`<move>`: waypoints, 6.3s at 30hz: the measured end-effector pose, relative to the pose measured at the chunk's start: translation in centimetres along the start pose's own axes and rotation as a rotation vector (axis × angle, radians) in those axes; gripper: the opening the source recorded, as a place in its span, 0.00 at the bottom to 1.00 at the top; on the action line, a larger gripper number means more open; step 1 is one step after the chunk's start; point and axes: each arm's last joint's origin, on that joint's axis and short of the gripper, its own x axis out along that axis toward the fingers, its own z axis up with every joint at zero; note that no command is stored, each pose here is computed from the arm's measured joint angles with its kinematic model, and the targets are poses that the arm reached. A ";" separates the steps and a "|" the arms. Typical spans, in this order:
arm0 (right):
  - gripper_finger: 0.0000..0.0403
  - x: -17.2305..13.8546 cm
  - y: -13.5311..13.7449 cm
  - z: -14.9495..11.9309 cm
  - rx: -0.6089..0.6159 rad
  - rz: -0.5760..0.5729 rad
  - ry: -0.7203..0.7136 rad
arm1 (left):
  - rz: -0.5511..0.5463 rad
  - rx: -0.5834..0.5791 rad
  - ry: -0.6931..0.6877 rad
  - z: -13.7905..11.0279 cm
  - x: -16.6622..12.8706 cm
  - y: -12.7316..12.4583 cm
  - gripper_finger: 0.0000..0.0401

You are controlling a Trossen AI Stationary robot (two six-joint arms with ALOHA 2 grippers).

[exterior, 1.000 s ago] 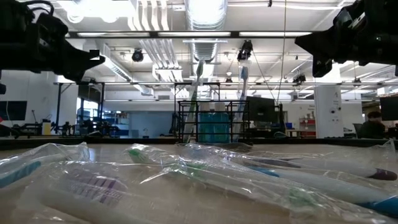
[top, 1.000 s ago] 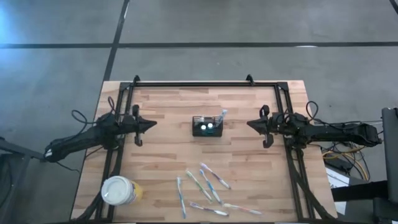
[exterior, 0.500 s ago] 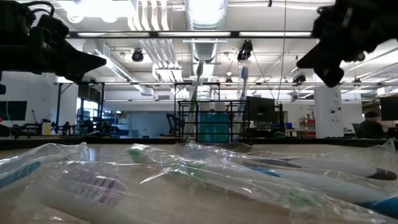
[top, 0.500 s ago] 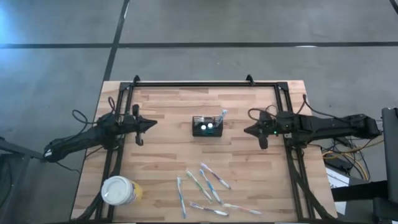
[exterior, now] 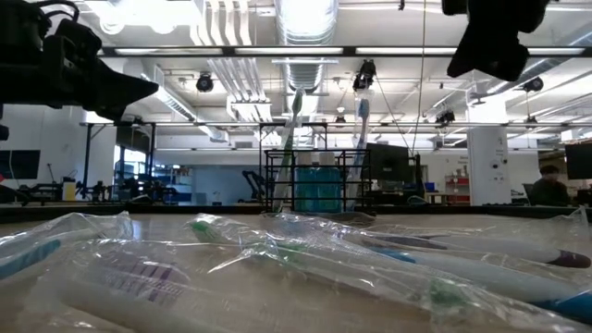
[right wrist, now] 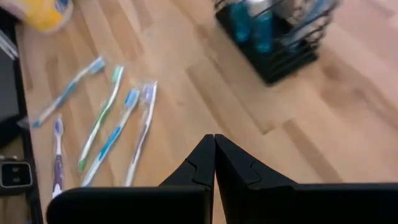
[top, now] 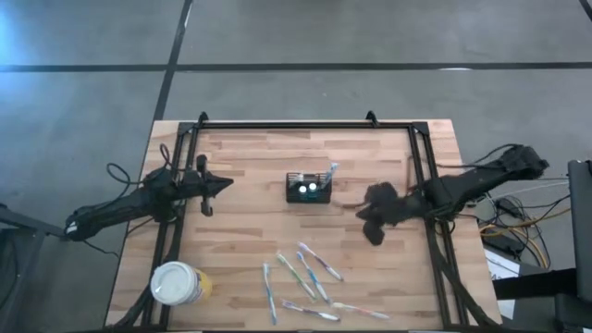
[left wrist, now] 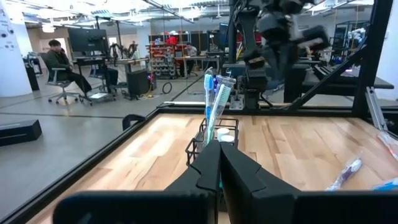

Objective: Pick & Place toothbrushing station
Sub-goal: Put the top purple toothbrush into the wire organizer

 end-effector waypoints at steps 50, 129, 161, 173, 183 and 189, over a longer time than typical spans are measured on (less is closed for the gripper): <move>0.58 18.6 13.4 -2.6 -0.054 -0.314 0.491 | 0.000 -0.035 -0.026 0.1 0.0 0.0 0.03; 0.03 -4.2 -3.4 -4.8 -0.550 0.340 -0.808 | 0.036 -0.057 -0.023 0.1 0.0 0.1 0.03; 0.03 -1.8 -10.1 -10.3 -0.556 0.463 -0.964 | 0.104 -0.094 -0.061 0.4 0.0 0.3 0.03; 0.03 -1.3 -10.2 -10.6 -0.534 0.466 -0.914 | 0.105 -0.087 -0.060 0.4 0.0 0.3 0.03; 0.03 -1.4 -10.2 -10.5 -0.535 0.433 -0.928 | 0.105 -0.086 -0.059 0.4 0.0 0.3 0.03; 0.03 -3.0 -10.4 -9.0 -0.467 0.332 -1.137 | 0.104 -0.085 -0.060 0.4 0.0 0.3 0.03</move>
